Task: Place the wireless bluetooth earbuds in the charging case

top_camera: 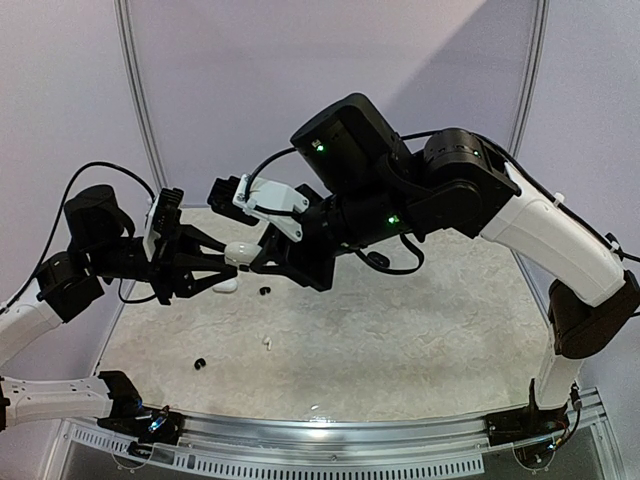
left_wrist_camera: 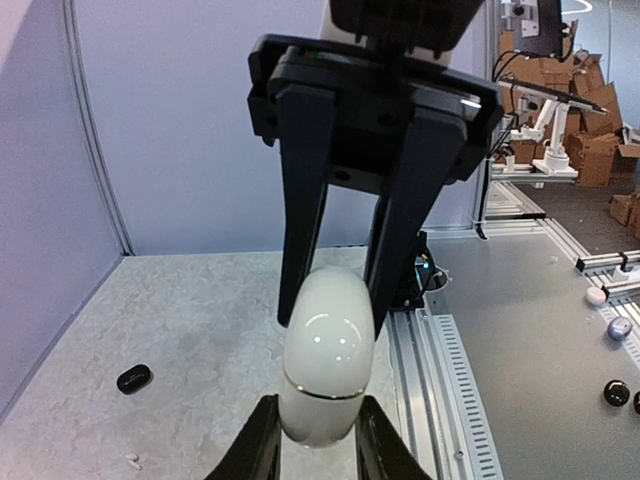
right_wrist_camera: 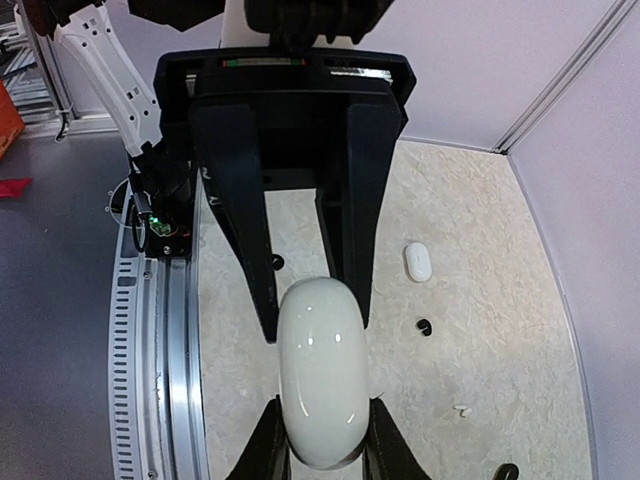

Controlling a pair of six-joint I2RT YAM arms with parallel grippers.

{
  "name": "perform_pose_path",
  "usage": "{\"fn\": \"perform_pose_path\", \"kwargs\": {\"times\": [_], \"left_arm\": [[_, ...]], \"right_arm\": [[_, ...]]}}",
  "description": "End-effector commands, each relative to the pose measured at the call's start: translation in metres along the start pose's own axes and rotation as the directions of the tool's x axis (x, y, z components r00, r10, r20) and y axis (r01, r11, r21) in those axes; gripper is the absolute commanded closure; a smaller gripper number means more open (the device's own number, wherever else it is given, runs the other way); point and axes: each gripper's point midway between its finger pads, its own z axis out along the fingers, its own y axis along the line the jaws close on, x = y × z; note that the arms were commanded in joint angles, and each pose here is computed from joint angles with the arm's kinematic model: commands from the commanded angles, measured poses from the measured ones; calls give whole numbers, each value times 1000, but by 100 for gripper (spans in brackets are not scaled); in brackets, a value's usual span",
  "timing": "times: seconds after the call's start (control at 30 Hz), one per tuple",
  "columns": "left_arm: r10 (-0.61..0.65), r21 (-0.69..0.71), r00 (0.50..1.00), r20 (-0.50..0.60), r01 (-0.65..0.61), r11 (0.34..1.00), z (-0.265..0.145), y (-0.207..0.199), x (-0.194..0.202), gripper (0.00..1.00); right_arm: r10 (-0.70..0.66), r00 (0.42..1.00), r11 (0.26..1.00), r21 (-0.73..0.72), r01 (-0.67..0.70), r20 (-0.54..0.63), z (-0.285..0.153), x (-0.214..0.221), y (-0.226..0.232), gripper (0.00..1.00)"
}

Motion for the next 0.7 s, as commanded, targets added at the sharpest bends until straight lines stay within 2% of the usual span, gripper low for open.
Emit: {"fn": "perform_pose_path", "kwargs": {"times": [0.0,0.07,0.23,0.4,0.5,0.53,0.6,0.67], "left_arm": [[11,43,1000,-5,-11,999,3,-8,2,78],[20,46,1000,-1,-20,999,4,-9,0,81],[28,57,1000,10,-28,998,4,-10,-2,100],[27,62,1000,16,-28,998,5,-10,-3,100],[32,60,999,19,-33,998,5,-11,-4,100],[32,59,999,20,-33,998,4,-11,-5,100],[33,51,999,22,-34,998,4,-10,-5,100],[48,40,999,21,-49,998,2,-10,-4,100]], "right_arm": [[-11,1000,1000,5,11,22,3,-7,1,100],[-13,1000,1000,2,13,18,5,-6,2,100],[-12,1000,1000,-1,12,15,9,-5,3,100],[-22,999,1000,8,21,36,12,-8,1,100],[-13,999,999,31,12,41,14,-9,-4,73],[-8,999,999,40,6,41,14,-9,-6,67],[8,999,998,56,-10,43,16,-8,-12,59],[25,998,998,61,-28,53,17,-7,-15,56]]}}
